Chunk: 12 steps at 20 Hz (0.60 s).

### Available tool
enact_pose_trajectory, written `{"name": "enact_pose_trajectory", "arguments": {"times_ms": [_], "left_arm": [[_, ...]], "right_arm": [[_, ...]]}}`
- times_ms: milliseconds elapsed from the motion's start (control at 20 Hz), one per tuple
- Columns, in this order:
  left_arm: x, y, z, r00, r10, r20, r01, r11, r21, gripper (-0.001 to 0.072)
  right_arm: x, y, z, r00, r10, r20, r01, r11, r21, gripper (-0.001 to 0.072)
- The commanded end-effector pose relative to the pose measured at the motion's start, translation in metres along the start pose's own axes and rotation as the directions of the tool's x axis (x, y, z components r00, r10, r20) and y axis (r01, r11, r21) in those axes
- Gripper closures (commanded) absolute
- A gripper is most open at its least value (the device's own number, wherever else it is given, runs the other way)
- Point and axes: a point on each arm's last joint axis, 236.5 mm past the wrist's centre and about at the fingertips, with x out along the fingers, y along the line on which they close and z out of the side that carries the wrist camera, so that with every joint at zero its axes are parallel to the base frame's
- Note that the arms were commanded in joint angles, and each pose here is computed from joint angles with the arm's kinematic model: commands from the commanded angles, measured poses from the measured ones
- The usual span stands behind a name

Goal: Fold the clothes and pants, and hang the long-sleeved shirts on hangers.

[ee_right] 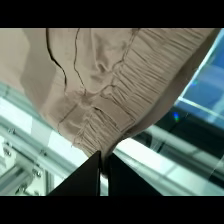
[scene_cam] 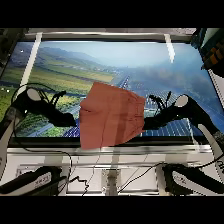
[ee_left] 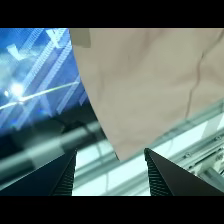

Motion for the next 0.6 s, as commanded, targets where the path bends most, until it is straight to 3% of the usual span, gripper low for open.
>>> {"name": "enact_pose_trajectory", "arguments": {"times_ms": [0, 250, 550], "left_arm": [[0.022, -0.02, -0.043, 0.994, -0.087, 0.07, 0.092, 0.994, -0.065, 0.0244], [0.067, -0.035, -0.071, 0.963, -0.217, 0.162, 0.247, 0.949, -0.195, 0.0203], [0.085, -0.029, -0.068, 0.963, -0.178, 0.202, 0.216, 0.959, -0.184, 0.0195]], "right_arm": [[-0.001, -0.006, 0.021, 0.996, -0.024, 0.088, 0.024, 1.0, 0.003, 0.0691], [-0.001, -0.006, 0.024, 0.995, -0.024, 0.102, 0.024, 1.0, 0.005, 0.0691], [-0.001, 0.0, 0.026, 0.994, -0.001, 0.109, 0.0, 1.0, 0.011, 0.0691]]}}
